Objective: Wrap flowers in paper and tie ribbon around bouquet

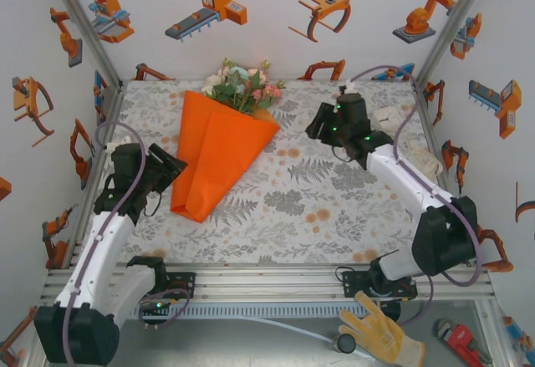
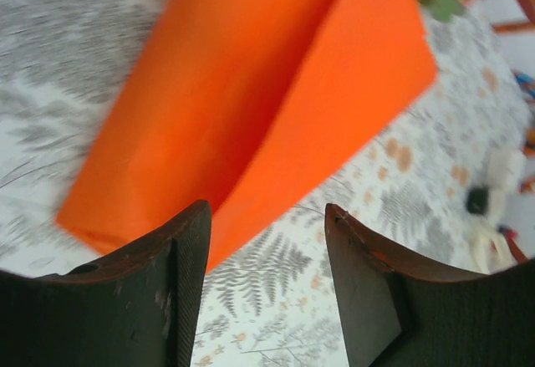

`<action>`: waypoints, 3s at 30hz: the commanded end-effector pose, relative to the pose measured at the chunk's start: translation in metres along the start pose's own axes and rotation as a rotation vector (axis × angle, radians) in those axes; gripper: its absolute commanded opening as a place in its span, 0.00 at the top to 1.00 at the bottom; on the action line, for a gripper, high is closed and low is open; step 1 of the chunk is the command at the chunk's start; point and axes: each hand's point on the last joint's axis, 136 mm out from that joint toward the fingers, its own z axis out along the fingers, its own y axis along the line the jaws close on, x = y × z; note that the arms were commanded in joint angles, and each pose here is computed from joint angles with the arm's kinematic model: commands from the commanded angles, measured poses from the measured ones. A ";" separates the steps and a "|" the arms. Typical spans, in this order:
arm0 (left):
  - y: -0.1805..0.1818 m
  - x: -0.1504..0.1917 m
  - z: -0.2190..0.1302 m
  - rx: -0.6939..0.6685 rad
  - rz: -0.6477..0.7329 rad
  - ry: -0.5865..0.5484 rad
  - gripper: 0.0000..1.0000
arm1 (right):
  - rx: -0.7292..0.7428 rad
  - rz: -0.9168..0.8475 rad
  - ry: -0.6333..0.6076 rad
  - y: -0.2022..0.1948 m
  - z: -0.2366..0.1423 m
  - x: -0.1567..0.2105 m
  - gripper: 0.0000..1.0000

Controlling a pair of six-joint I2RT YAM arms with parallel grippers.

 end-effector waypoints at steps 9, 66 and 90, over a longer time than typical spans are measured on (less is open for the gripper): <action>-0.180 0.061 -0.032 0.595 0.501 0.192 0.25 | 0.447 0.137 0.174 -0.219 0.062 -0.070 0.29; -0.332 0.129 0.016 0.763 0.659 0.033 1.00 | 0.100 0.014 -0.145 -0.010 -0.153 -0.030 0.28; -0.261 0.069 0.002 0.468 0.566 -0.055 1.00 | 0.158 -0.023 0.431 -0.072 0.022 0.152 0.36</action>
